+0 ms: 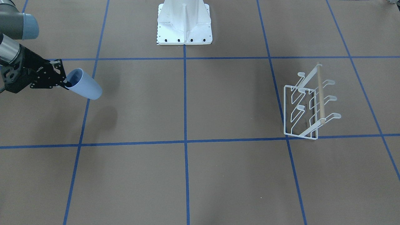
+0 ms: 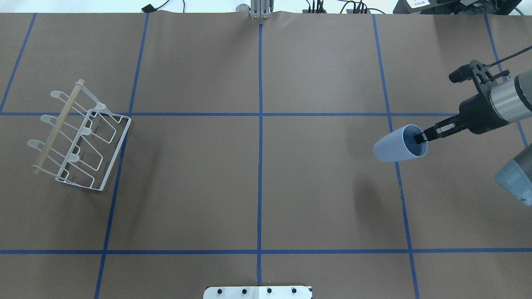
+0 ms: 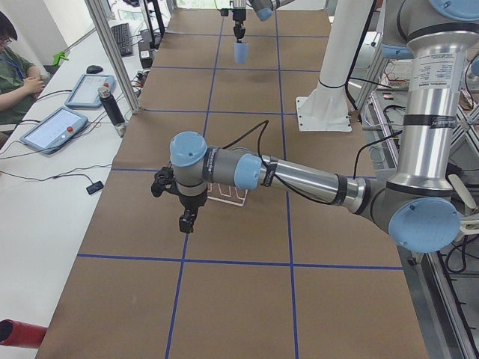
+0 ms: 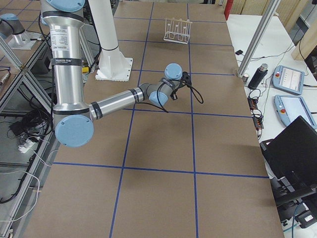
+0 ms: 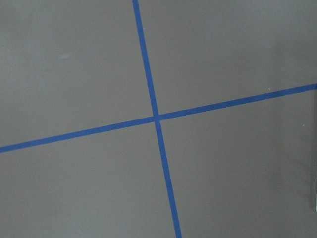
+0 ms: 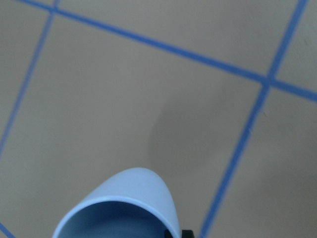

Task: Hang cup on cup holder
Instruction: 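Lift the cup and tip it sideways toward the table center with the right gripper, then bring the left gripper toward the cup's closed bottom while the right gripper holds it, then close the left gripper around the cup's bottom end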

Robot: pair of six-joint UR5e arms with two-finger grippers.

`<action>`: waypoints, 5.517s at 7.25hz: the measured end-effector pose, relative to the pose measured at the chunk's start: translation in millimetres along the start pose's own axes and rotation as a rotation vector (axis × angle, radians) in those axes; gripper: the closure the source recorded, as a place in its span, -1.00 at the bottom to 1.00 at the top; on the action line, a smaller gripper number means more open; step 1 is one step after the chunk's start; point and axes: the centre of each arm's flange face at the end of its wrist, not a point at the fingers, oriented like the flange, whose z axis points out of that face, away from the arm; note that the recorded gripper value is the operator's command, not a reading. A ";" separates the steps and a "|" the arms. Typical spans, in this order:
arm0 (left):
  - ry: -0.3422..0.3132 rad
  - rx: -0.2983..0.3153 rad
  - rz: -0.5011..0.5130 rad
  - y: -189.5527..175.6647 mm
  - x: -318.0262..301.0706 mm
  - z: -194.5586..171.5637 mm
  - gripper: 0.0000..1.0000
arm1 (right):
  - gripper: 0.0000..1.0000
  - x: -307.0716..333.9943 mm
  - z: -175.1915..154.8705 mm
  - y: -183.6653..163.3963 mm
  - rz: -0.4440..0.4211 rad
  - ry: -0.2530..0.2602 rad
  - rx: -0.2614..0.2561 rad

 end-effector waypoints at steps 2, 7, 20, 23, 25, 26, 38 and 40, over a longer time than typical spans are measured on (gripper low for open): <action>0.087 0.173 -0.118 -21.5 68.8 11.4 -0.98 | 1.00 -62.5 0.2 -25.6 0.105 -0.121 0.166; 0.655 0.365 -0.455 -16.8 213.4 -14.9 -0.98 | 1.00 -166.7 34.1 20.5 0.352 -0.616 0.389; 1.388 -0.176 -0.581 34.8 527.6 -71.7 -0.98 | 1.00 -266.7 26.2 59.5 0.402 -1.102 0.223; 1.428 -0.217 -0.605 50.2 556.0 -62.5 -0.98 | 1.00 -267.1 23.6 60.1 0.398 -1.110 0.224; 1.435 -0.223 -0.604 51.5 559.5 -63.8 -0.97 | 1.00 -266.4 25.7 60.5 0.400 -1.107 0.221; 1.436 -0.224 -0.604 51.6 559.8 -64.2 -0.96 | 1.00 -266.1 26.4 60.6 0.400 -1.106 0.221; 1.451 -0.231 -0.577 59.7 563.8 -69.7 -0.71 | 1.00 -264.3 25.0 59.8 0.403 -1.106 0.235; 1.452 -0.232 -0.575 60.3 564.0 -70.2 0.33 | 0.90 -263.7 25.0 59.8 0.404 -1.105 0.236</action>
